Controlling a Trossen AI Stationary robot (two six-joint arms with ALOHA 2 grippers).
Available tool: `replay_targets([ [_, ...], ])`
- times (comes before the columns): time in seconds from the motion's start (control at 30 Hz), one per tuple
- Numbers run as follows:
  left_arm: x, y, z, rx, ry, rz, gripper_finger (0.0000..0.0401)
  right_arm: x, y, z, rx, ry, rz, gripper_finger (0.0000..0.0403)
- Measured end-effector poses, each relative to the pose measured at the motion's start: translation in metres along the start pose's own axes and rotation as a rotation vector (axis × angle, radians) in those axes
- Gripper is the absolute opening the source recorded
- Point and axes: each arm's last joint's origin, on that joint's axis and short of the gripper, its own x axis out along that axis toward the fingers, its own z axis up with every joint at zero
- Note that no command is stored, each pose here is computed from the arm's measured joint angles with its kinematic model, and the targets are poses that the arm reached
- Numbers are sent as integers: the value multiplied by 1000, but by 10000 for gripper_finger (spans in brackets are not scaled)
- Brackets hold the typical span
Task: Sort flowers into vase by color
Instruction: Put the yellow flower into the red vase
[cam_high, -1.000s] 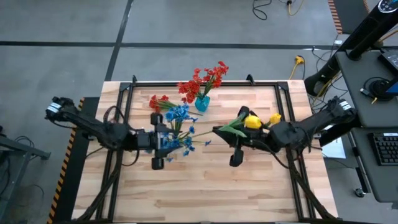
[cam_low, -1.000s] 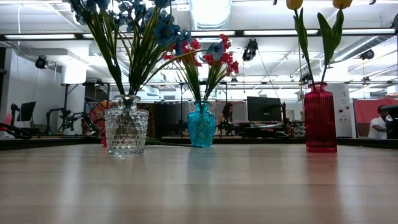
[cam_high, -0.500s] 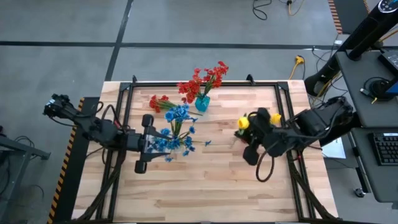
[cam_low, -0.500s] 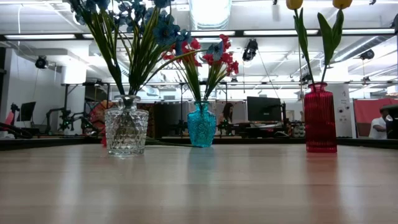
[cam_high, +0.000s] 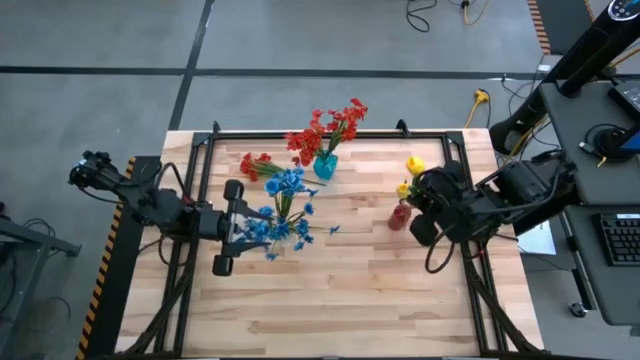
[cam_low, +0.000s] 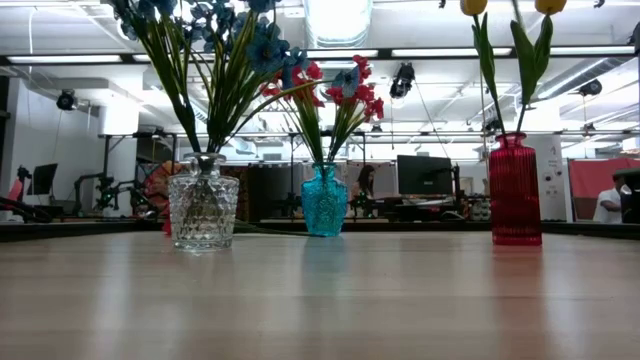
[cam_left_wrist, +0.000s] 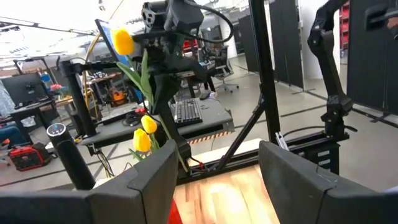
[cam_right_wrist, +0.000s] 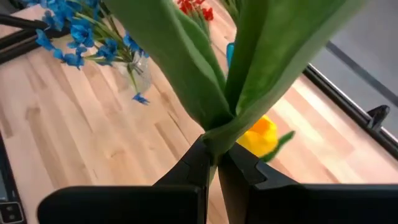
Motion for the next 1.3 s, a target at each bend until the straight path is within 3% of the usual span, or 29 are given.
replay_targets([
  [0.2,-10,8,6,-18,-20,84,206,-9,-18,-3,0,-50,-16,18],
  [0.53,-18,13,11,-5,-44,101,206,-18,-46,-13,31,-138,-65,18],
  [0.87,-19,17,11,18,-10,241,206,-6,-46,-21,7,-158,-136,18],
  [1.3,-19,18,13,30,-25,252,206,0,-52,-31,19,-156,-141,17],
])
